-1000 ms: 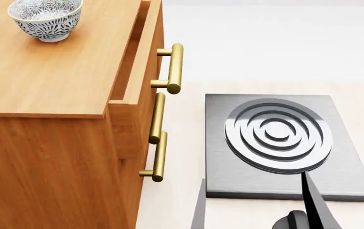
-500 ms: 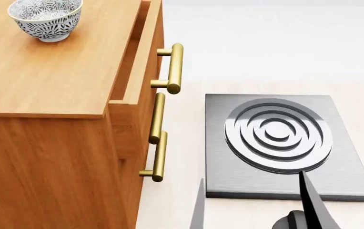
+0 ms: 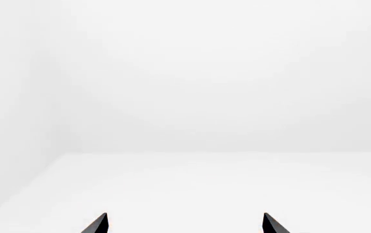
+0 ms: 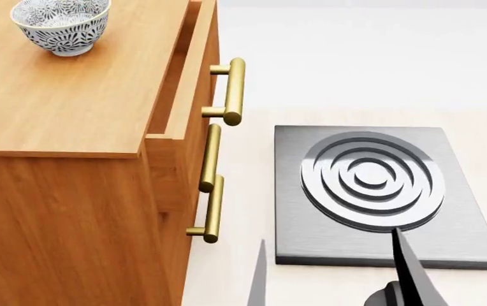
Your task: Pick the akita bowl on the wooden cabinet and place it on the plate.
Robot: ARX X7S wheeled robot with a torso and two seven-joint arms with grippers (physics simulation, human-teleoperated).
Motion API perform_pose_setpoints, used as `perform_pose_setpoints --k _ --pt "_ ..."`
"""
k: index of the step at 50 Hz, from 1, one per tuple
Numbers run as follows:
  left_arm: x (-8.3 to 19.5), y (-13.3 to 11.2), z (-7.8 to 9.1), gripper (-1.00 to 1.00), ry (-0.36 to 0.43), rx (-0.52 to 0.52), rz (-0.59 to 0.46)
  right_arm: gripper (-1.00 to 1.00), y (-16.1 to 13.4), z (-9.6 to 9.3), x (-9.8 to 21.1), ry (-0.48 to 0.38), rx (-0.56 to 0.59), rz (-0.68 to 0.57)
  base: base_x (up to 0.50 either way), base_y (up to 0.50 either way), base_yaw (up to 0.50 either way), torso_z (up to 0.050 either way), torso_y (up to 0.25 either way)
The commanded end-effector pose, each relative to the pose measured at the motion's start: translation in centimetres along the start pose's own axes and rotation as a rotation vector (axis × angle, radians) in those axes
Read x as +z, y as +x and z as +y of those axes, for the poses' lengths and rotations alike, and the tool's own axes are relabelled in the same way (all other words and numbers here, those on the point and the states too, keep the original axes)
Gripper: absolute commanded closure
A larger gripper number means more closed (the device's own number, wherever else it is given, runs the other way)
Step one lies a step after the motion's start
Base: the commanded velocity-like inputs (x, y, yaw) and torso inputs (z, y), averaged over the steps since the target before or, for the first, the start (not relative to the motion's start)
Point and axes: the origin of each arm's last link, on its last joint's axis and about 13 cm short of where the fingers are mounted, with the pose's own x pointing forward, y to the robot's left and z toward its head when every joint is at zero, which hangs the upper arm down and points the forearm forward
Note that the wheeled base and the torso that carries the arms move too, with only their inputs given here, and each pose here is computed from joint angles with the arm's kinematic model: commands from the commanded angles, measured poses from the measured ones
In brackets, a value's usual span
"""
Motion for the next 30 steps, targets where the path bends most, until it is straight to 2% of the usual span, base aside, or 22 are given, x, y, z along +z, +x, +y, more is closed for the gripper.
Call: perform_pose_setpoints --k 1,2,7,10,30 --pt "1.54 -1.04 0.46 -1.0 -0.014 0.076 0.027 -1.0 -0.01 0.02 -0.13 0.003 0.005 0.003 0.0 0.0 0.0 0.0 0.0" --pt "1.73 -1.03 0.49 -1.0 -0.031 0.061 0.008 -1.0 -0.01 0.01 -0.15 0.004 0.004 0.004 0.0 0.0 0.0 0.0 0.0" --pt "1.63 -1.03 0.5 -1.0 -0.008 0.072 0.018 -1.0 -0.04 0.02 -0.27 0.012 0.004 0.009 0.0 0.0 0.0 0.0 0.0" --pt "1.67 -0.94 0.71 -1.0 -0.039 0.097 0.01 -1.0 -0.02 -0.01 -0.26 0.01 0.004 0.008 0.0 0.0 0.0 0.0 -0.046" --pt "1.98 -1.19 1.12 -1.0 -0.047 0.078 0.009 -1.0 -0.03 0.04 -0.39 0.002 0.008 0.013 0.0 0.0 0.0 0.0 -0.25"
